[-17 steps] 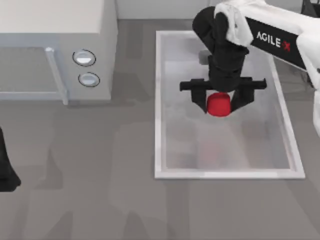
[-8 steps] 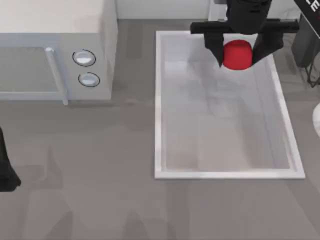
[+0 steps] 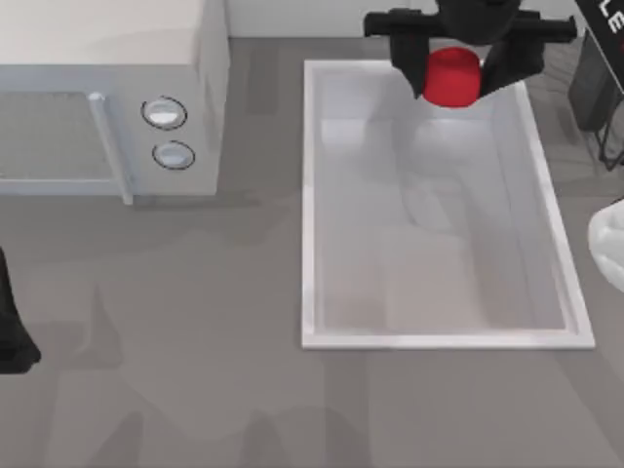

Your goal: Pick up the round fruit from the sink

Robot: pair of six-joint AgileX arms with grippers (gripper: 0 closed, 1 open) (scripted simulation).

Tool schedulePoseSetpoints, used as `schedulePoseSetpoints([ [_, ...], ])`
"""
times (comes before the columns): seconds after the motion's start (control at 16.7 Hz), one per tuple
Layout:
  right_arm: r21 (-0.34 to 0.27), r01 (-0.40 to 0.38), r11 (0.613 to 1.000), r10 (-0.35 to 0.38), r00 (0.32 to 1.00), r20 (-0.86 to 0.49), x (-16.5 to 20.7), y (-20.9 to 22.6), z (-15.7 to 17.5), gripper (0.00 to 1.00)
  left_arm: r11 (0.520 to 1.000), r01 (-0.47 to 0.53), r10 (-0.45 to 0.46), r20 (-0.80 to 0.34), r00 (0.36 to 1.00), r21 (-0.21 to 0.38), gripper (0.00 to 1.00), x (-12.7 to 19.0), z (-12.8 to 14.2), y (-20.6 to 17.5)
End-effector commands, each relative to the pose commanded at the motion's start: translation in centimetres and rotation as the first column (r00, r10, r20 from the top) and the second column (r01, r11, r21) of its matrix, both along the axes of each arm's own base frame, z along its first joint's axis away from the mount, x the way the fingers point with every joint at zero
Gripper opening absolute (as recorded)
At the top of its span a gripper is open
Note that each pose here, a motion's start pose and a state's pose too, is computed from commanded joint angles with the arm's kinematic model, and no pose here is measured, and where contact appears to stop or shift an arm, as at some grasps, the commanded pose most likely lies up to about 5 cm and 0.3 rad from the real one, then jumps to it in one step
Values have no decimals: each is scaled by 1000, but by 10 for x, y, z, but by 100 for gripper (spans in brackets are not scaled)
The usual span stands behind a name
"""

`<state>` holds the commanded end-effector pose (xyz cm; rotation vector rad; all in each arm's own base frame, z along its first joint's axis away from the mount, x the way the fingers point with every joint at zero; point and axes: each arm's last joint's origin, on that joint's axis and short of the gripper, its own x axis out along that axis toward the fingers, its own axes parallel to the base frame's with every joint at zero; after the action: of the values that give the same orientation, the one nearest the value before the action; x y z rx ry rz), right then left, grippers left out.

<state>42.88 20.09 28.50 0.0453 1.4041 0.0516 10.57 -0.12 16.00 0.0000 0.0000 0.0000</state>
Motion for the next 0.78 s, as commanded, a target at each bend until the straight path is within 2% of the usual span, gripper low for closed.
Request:
schedulePoseSetpoints([
  [0.36,-13,2,1000,-2,1000,0,5,-35,16,0,1000,0,0,0,1000,0,100,0,0,0],
  [0.6,-43,4,999,-7,999,-54,-1,-84,19,0,1000,0,0,0,1000,0,100,0,0,0],
  [0.78,-62,4,998,-12,993,-120,-20,-126,9,0,1000,0,0,0,1000,0,100,0,0,0],
])
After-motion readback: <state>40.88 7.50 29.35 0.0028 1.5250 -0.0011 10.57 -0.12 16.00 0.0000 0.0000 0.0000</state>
